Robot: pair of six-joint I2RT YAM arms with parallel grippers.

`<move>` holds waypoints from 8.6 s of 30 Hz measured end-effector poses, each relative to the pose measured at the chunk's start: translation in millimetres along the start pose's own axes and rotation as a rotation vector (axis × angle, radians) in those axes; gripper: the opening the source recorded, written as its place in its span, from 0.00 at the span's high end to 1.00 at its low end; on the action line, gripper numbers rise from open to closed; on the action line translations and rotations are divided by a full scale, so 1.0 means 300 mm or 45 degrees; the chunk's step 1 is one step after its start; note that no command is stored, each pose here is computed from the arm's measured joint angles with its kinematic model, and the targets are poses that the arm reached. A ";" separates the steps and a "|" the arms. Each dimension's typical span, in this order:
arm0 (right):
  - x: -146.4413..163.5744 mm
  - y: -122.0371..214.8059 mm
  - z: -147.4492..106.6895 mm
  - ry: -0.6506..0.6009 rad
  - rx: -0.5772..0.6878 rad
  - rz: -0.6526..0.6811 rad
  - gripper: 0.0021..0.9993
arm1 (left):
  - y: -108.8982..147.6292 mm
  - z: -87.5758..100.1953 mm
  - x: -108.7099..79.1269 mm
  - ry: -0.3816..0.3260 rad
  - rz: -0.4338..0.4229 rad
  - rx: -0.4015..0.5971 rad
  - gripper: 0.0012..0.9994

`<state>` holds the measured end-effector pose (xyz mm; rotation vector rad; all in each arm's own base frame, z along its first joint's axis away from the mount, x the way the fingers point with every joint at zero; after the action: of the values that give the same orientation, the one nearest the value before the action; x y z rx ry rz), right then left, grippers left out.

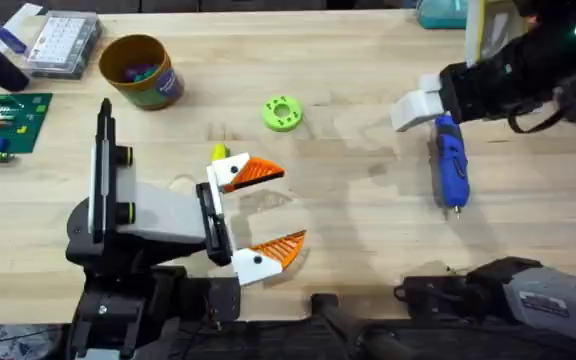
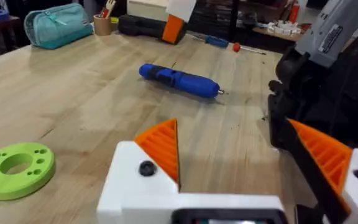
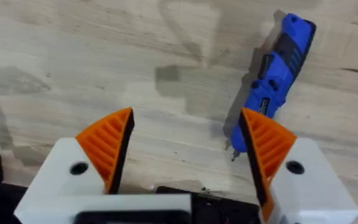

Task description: Pick up the gripper from the table and insert it into the empty holder that is missing its gripper. Then pick up a screw, insert it into the mounting hole, and use the screwdriver to tighten it. Finally, clean up the table by picking up the vegetable and placing it into the bucket.

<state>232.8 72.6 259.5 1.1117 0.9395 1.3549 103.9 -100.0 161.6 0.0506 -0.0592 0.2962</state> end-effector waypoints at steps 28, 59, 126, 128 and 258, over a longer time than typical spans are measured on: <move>0.000 0.000 0.000 0.000 0.000 0.000 0.01 | 0.000 0.000 -0.001 0.001 -0.003 0.000 1.00; -0.336 -0.236 0.016 -0.199 -0.003 -0.181 0.01 | 0.000 -0.001 -0.001 0.005 -0.005 0.001 1.00; -0.392 -0.535 0.121 -0.018 0.126 -0.194 0.20 | 0.000 -0.001 -0.002 0.005 -0.006 0.001 1.00; -0.390 -0.536 0.120 -0.016 0.127 -0.187 0.26 | 0.000 -0.001 -0.002 0.006 -0.006 0.001 1.00; -0.139 0.167 0.065 0.299 -0.654 0.388 0.97 | 0.000 -0.001 -0.003 0.006 -0.009 0.000 1.00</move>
<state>237.6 25.5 308.3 0.7254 0.5416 1.8773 103.1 -100.2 161.2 0.0503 -0.0543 0.2891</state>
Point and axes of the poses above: each hand's point on the last joint's axis, 136 mm out from that joint toward the fingers, its own y axis back along the fingers, its own x axis along the line the jaws close on, z = x × y, the point moved 7 cm from there along y, back along the fingers, and after that the axes turned 11 degrees about -y, right-handed, at the moved point
